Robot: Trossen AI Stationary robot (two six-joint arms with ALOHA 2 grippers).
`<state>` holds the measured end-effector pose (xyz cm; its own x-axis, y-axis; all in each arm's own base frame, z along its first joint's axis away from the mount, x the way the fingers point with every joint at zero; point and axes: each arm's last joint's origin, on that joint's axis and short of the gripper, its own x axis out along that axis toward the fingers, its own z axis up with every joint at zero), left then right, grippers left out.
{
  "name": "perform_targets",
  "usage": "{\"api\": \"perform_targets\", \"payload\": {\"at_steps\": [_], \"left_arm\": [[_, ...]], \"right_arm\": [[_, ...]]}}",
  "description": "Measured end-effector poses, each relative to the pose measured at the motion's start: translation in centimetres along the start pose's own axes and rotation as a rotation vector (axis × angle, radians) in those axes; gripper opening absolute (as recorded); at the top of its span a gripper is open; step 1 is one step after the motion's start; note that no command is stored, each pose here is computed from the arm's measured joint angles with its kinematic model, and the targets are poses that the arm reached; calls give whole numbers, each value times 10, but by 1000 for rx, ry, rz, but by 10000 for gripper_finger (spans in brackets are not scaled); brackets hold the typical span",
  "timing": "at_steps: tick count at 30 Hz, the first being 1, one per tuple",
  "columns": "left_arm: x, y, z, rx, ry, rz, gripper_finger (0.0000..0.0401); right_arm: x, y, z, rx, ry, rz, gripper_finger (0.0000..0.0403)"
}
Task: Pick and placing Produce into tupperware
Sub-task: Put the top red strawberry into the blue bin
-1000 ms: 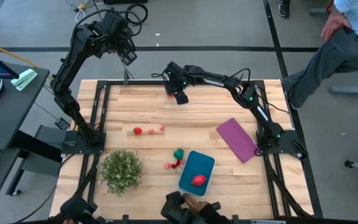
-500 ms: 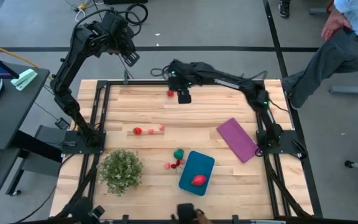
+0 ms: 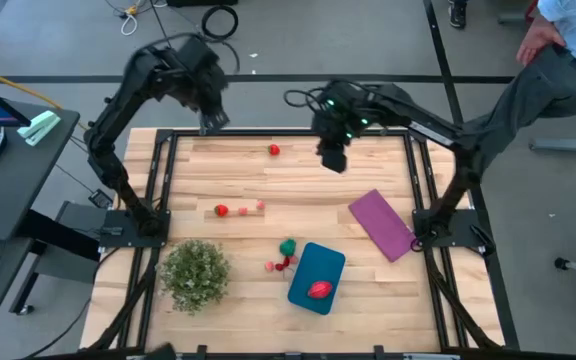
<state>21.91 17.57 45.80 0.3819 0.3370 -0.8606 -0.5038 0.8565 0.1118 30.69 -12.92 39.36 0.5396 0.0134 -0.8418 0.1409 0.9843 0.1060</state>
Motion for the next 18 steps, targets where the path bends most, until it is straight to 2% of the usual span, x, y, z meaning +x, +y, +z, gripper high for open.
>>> {"api": "perform_targets", "payload": {"at_steps": [6,9,11,13,15,18], "left_arm": [[45,-48,-5,182,153,-118,119],[77,-71,-4,245,142,-143,122],[99,-81,-1,262,74,-141,123],[122,-88,1,278,11,-136,123],[145,-88,0,289,6,-132,123],[171,-73,-2,280,43,-112,124]], "right_arm": [[9,26,-43,-38,6,39,80],[17,36,-63,-33,-20,42,80],[21,40,-74,-28,-50,30,80],[21,43,-83,-37,-72,15,80],[21,44,-90,-39,-84,4,80],[16,46,-98,-15,-95,0,80]]}}
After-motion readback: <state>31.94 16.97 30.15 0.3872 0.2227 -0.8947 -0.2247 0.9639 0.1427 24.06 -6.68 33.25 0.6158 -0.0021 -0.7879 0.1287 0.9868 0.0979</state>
